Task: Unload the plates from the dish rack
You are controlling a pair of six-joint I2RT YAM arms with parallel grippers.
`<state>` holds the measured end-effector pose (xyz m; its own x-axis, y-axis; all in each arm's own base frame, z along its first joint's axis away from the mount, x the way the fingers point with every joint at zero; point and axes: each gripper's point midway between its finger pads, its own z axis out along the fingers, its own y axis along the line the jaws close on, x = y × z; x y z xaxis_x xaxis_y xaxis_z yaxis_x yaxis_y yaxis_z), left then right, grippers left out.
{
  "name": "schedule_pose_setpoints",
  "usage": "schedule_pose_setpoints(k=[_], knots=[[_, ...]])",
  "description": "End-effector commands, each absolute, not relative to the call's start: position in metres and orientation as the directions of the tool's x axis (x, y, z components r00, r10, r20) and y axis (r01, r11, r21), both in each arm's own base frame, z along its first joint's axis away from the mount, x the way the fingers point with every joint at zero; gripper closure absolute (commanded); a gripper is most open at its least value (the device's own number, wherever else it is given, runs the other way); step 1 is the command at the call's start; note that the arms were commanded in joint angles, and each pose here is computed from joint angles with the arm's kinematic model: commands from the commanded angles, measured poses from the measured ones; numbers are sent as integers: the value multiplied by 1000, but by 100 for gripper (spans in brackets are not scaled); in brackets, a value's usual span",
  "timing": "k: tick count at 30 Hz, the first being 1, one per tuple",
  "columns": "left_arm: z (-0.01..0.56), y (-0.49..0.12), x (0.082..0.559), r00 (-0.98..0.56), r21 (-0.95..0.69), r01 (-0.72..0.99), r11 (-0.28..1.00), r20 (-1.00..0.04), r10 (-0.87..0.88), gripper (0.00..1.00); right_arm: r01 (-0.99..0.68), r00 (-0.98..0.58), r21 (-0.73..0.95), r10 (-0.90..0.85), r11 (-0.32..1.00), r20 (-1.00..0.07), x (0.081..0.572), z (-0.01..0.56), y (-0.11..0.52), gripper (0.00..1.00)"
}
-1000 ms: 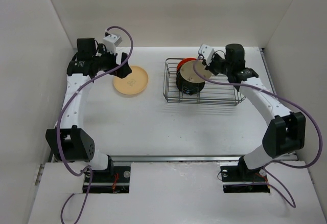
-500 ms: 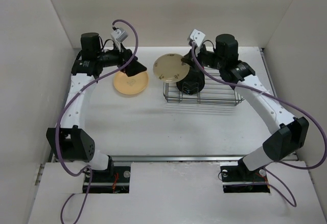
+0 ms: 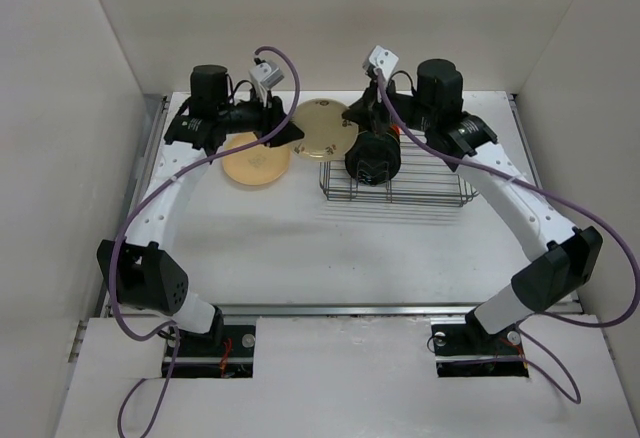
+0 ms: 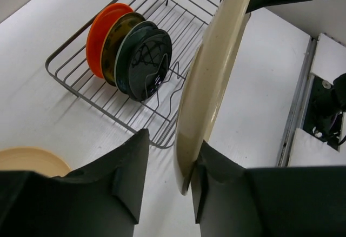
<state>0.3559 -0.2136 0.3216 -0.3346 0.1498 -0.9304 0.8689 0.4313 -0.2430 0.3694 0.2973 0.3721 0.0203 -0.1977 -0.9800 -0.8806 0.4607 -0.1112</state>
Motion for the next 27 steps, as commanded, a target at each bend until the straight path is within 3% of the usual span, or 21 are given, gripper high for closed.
schedule_pose_setpoints(k=[1, 5, 6, 7, 8, 9, 12, 17, 20, 27], knots=[[337, -210, 363, -265, -161, 866, 473, -951, 161, 71, -899, 75, -123, -129, 421, -989, 361, 401, 312, 100], [338, -209, 365, -249, -136, 859, 494, -953, 171, 83, -900, 65, -117, -134, 420, -989, 361, 396, 312, 100], [338, -209, 366, -250, -133, 855, 502, -953, 172, 90, -900, 65, -117, -134, 420, -989, 361, 396, 312, 94], [337, -208, 367, -251, -131, 850, 509, -952, 174, 95, -904, 67, -117, -134, 412, -989, 358, 396, 315, 83], [337, -208, 367, -251, -131, 850, 510, -952, 174, 99, -904, 67, -117, -134, 412, -989, 358, 396, 315, 53], [332, -205, 371, -269, -137, 832, 538, -947, 175, 100, -904, 58, -108, -130, 413, -990, 358, 396, 316, 41], [328, -197, 377, -291, -149, 806, 573, -943, 164, 100, -895, 43, -101, -141, 435, -989, 363, 387, 314, 22], [311, -168, 388, -382, -235, 731, 640, -919, 99, 100, -848, 52, -126, -155, 516, -987, 373, 388, 302, 11], [280, -142, 388, -499, -329, 667, 668, -864, 73, 100, -783, 58, -152, -172, 604, -983, 386, 390, 289, 0], [180, -102, 358, -720, -449, 578, 682, -673, 167, 100, -604, 38, -179, -196, 776, -980, 410, 394, 246, 0]])
